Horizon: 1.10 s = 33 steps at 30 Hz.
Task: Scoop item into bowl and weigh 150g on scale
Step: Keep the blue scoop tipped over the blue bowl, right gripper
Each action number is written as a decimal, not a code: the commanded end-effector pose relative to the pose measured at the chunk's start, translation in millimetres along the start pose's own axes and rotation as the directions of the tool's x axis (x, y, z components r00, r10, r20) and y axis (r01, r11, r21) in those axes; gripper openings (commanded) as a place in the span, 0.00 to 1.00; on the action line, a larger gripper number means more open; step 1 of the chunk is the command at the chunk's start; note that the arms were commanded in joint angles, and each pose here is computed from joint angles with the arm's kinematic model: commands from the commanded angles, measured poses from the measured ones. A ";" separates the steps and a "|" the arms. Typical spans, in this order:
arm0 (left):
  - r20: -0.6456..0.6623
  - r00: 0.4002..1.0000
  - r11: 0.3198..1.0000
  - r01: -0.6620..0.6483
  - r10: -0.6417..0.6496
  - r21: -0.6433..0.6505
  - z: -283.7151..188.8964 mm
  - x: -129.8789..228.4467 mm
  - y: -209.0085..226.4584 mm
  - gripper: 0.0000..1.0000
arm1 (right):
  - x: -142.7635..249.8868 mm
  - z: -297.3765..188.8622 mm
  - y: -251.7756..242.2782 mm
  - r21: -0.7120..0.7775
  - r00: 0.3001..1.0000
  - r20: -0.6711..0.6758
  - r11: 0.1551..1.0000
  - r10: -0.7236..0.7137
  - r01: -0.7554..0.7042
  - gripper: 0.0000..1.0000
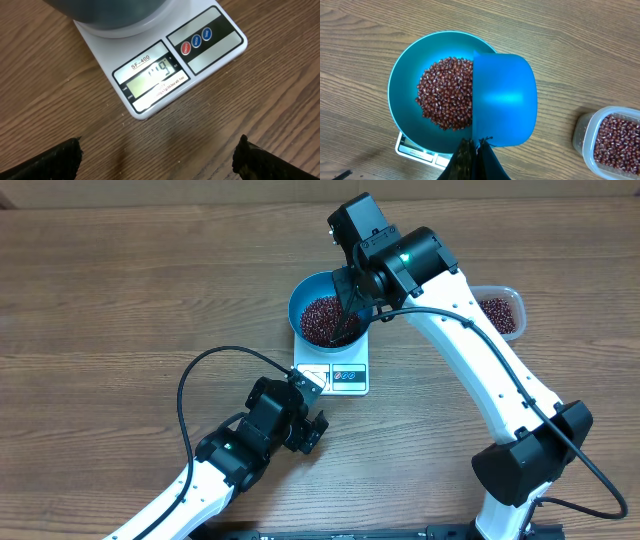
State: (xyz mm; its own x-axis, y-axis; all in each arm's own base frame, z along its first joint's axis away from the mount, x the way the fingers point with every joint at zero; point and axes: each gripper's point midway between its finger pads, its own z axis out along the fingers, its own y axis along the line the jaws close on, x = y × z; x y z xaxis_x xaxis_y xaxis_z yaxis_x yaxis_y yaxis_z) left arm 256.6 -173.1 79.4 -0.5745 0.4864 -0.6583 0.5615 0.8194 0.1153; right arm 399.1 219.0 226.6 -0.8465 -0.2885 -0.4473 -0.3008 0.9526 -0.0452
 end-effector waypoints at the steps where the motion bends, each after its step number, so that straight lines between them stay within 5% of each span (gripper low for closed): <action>1: 0.022 1.000 1.000 0.012 -0.012 -0.015 -2.4 -10.6 3.9 1.00 | -14.9 -27.7 -0.6 -0.011 0.996 0.085 1.000 0.020 -0.019 0.04; 33: 0.022 1.000 1.000 0.012 -0.012 -0.015 -2.4 -10.6 3.9 1.00 | -14.4 -27.5 5.6 -0.058 0.997 0.076 0.998 0.032 -0.027 0.04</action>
State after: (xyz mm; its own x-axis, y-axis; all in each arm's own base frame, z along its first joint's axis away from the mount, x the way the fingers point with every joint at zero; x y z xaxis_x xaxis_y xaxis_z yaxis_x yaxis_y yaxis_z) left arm 256.6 -173.1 79.4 -0.5745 0.4864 -0.6583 0.5615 0.8194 0.1153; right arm 399.4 221.1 226.9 -0.8488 -0.2765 -0.4507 -0.2955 0.9549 -0.0294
